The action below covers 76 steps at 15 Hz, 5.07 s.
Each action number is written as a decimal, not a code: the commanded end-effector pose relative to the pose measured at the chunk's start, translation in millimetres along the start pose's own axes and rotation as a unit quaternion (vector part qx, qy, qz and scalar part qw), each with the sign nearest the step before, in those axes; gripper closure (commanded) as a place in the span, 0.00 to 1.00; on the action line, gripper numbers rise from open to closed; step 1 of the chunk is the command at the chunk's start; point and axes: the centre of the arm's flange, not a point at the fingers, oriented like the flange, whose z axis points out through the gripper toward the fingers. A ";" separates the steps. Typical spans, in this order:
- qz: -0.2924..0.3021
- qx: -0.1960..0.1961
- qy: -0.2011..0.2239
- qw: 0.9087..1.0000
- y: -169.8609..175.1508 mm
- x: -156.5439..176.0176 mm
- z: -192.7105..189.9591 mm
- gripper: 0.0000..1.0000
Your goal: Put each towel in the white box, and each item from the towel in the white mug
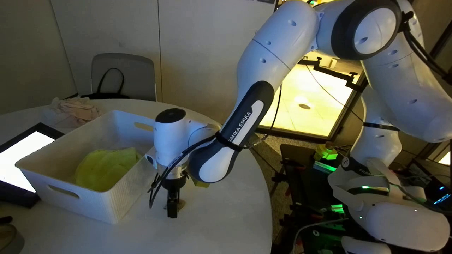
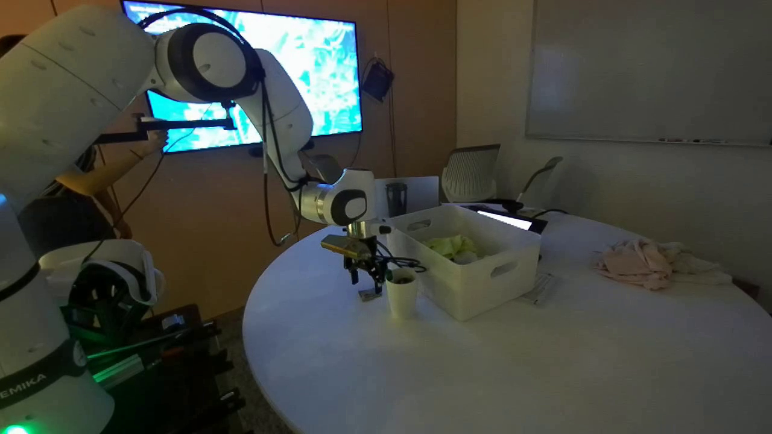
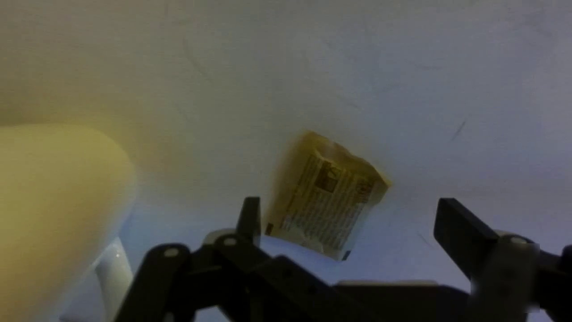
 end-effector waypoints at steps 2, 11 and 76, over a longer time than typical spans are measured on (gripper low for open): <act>0.004 0.002 0.004 1.000 5.6 5.1 14.7 0.00; 0.005 0.012 0.005 1.000 14.7 12.9 23.8 0.00; -0.042 -0.153 0.022 0.987 103.6 -25.2 -138.7 0.93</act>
